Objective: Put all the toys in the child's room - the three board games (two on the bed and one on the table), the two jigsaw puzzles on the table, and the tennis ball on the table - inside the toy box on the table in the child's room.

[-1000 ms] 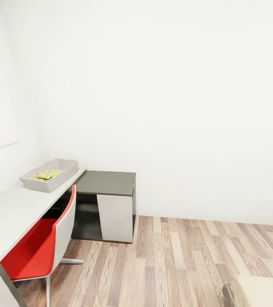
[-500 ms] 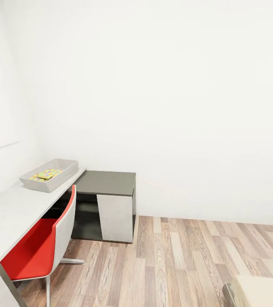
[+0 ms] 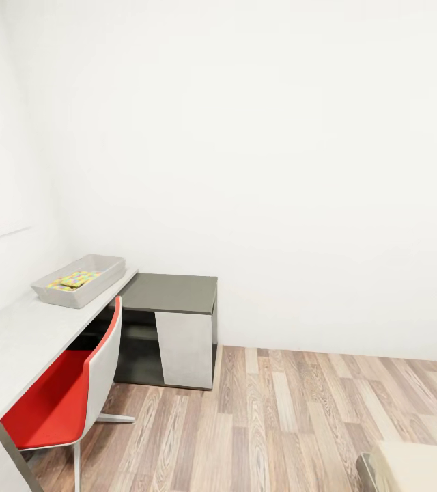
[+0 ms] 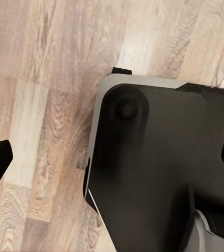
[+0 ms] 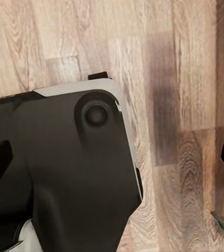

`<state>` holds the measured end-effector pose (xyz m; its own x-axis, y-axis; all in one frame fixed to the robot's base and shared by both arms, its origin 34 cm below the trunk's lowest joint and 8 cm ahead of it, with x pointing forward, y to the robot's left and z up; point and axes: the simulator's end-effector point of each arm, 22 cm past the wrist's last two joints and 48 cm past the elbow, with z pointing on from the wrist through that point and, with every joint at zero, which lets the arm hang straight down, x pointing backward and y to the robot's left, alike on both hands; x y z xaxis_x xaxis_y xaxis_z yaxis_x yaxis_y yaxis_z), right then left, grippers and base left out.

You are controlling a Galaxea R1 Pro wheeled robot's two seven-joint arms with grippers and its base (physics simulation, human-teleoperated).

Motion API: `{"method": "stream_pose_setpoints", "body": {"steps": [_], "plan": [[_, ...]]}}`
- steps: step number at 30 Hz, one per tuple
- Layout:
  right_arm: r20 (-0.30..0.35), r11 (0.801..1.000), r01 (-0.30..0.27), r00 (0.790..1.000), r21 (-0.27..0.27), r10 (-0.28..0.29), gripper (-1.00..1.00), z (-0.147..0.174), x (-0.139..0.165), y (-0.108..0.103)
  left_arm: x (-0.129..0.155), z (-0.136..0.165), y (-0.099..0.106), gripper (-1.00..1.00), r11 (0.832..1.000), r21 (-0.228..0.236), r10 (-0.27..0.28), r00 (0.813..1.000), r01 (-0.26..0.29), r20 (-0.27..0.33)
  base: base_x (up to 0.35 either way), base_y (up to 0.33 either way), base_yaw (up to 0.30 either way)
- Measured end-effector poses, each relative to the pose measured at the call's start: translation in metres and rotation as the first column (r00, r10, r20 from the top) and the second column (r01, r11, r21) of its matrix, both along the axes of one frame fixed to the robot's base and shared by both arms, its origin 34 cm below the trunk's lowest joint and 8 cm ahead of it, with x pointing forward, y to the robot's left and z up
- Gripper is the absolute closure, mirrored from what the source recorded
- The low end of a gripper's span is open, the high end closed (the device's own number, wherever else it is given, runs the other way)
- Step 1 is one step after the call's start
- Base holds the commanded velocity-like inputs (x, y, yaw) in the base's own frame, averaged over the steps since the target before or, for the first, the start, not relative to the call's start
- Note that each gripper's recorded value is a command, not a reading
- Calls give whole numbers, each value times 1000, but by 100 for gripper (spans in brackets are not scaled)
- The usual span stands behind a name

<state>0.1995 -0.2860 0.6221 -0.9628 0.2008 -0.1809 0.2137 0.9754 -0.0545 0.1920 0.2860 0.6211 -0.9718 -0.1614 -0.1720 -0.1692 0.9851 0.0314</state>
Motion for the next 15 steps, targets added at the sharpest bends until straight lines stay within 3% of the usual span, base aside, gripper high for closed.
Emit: {"method": "stream_pose_setpoints", "body": {"steps": [15], "plan": [[-3,1000,-5,1000,4,5,-100,0,-1,3,0,0,-1,-100,1000,-1,1,1000,-1,0,0,0,0]]}}
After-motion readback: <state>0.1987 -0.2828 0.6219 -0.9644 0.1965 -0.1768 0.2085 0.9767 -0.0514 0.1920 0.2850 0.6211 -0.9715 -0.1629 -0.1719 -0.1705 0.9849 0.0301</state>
